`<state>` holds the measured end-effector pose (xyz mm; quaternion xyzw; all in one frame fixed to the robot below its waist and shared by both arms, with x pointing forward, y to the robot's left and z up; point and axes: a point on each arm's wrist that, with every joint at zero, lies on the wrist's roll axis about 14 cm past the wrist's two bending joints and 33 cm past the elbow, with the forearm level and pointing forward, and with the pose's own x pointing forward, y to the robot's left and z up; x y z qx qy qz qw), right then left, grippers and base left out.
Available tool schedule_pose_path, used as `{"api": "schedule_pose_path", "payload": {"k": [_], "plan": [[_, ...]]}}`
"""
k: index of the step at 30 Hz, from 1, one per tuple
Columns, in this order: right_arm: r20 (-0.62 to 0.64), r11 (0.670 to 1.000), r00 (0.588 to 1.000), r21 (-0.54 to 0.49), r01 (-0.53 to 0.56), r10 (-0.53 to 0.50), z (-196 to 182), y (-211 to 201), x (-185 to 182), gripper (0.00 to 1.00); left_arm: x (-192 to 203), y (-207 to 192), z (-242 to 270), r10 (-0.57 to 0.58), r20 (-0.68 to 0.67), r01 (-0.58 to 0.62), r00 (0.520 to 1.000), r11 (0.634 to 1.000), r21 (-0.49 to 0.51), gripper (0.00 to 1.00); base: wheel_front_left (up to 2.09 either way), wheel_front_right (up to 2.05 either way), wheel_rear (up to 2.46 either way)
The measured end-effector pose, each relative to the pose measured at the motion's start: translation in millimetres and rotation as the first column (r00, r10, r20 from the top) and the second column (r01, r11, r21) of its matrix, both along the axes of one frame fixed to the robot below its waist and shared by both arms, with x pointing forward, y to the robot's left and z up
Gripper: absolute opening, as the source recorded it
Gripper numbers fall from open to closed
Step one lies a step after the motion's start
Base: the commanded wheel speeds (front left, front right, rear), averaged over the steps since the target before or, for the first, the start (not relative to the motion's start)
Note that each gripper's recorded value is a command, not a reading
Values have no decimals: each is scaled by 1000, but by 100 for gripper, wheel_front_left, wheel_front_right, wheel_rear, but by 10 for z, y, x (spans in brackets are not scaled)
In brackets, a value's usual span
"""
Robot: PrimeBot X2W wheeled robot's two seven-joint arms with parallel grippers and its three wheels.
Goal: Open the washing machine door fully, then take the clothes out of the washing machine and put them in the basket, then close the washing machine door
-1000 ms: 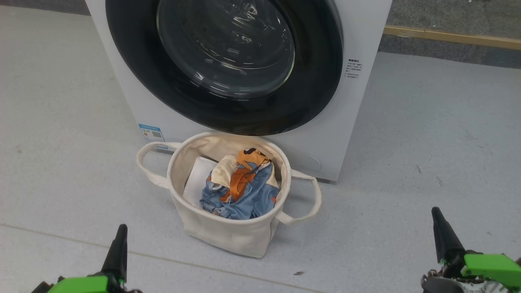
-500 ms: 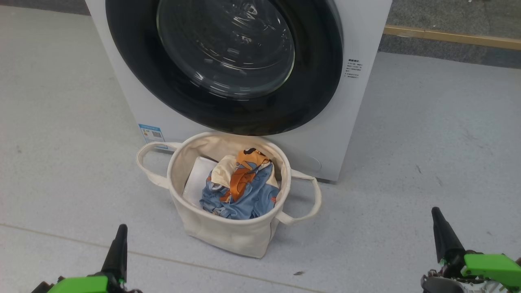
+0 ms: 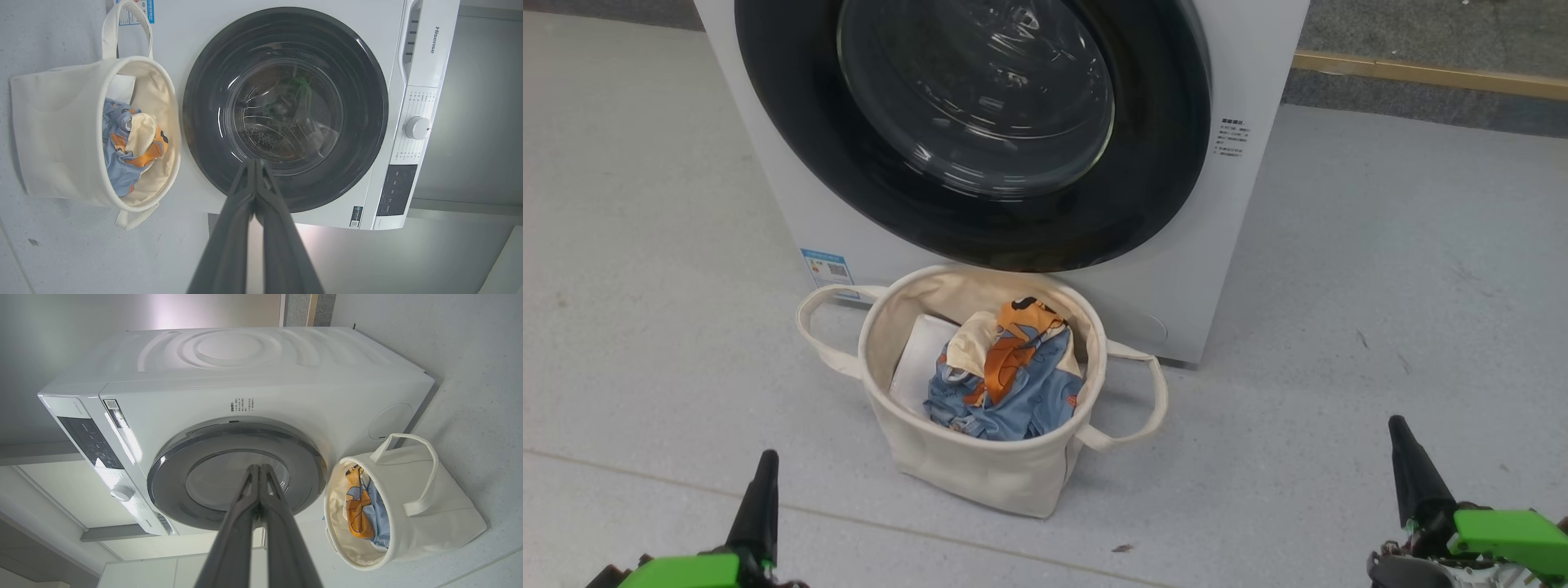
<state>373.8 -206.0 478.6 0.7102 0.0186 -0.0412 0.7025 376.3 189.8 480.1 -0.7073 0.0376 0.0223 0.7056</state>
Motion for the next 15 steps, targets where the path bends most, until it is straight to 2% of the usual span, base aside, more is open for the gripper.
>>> {"api": "schedule_pose_path", "payload": {"k": [15], "plan": [[0, 1000, 1000, 0, 0, 0, 0, 0, 0, 0, 0, 0, 0, 0, 0, 0, 1000, 1000, 0, 0, 0, 0, 0]]}}
